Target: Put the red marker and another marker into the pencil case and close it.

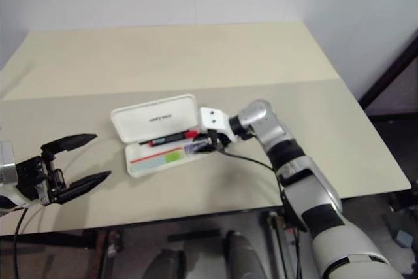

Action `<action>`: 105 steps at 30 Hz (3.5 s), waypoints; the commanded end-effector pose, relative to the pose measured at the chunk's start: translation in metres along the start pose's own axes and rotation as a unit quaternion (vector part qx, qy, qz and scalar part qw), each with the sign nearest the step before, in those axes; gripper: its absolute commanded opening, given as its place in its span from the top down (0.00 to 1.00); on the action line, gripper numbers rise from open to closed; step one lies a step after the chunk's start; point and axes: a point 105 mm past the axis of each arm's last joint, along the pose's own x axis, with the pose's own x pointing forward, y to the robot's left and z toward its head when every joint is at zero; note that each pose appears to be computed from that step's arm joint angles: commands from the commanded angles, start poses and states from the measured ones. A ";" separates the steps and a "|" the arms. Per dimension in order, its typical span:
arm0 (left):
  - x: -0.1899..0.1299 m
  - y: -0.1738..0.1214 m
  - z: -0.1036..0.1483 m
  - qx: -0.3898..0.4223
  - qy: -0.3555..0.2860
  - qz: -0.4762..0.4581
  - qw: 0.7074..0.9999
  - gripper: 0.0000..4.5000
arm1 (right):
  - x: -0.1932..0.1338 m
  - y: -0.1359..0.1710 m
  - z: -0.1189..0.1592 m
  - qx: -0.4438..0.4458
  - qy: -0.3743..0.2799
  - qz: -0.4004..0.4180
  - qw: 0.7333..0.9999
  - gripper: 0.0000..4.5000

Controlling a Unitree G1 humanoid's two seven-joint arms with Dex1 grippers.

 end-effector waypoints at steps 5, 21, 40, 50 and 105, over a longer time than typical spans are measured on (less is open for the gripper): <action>0.000 0.002 0.010 0.022 -0.015 0.002 1.000 0.00 | -0.011 -0.009 0.020 -0.033 -0.017 -0.011 0.999 0.01; -0.006 0.030 0.026 0.026 -0.049 0.098 0.994 0.00 | -0.052 0.008 0.071 -0.051 -0.104 -0.044 0.992 0.01; -0.012 0.098 0.014 -0.004 -0.045 0.209 0.977 0.00 | -0.109 0.040 0.071 -0.015 -0.210 -0.163 0.964 0.01; -0.012 0.142 -0.008 -0.068 -0.049 0.206 0.975 0.51 | -0.102 0.071 0.072 0.020 -0.217 -0.136 0.966 0.00; 0.122 0.066 -0.081 -0.300 0.121 -0.218 0.921 0.98 | -0.112 0.082 0.052 0.027 -0.160 -0.182 0.970 0.00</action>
